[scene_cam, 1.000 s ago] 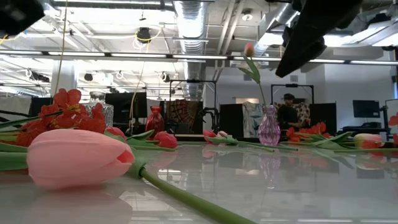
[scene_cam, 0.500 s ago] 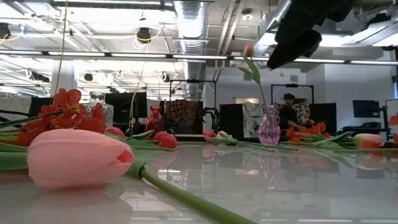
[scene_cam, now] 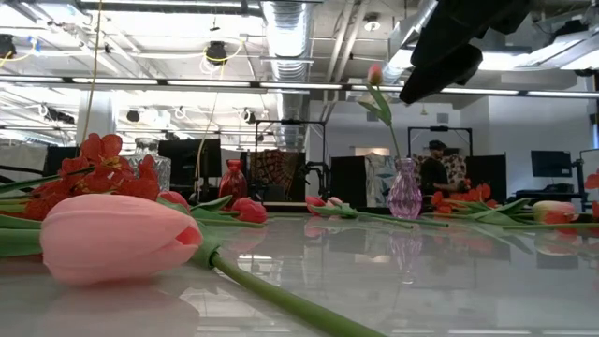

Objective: Sort flowers into vase by color
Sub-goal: Put the pink tulip into the purple vase

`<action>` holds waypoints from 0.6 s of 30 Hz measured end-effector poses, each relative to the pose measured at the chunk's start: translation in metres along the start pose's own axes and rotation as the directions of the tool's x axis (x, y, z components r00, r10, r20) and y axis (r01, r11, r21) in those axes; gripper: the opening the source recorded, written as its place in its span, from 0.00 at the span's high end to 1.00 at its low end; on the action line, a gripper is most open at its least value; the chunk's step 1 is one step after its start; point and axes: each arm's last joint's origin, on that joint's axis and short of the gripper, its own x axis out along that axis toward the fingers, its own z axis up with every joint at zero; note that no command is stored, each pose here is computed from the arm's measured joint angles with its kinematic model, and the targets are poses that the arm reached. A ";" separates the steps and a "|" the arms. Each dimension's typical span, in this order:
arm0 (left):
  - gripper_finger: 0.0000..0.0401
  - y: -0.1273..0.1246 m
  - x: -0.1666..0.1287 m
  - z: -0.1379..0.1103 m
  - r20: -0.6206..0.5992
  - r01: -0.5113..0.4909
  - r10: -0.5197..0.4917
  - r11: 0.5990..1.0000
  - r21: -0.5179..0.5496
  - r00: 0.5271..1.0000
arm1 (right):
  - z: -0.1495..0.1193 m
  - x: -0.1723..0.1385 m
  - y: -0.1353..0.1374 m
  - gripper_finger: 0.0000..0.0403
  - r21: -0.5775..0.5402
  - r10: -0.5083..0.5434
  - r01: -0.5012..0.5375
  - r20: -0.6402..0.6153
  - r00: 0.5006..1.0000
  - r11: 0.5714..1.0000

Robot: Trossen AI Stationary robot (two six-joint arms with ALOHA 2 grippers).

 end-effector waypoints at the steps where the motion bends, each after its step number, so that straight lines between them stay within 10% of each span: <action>1: 0.57 0.001 0.001 -0.001 0.002 0.003 -0.003 1.000 -0.002 1.000 | 0.000 0.000 0.000 0.34 0.000 0.000 0.000 0.000 1.000 1.000; 18: 0.96 0.002 0.001 -0.002 0.016 0.037 -0.037 0.999 0.019 0.999 | 0.005 0.003 -0.009 0.34 0.012 -0.022 0.022 0.002 1.000 1.000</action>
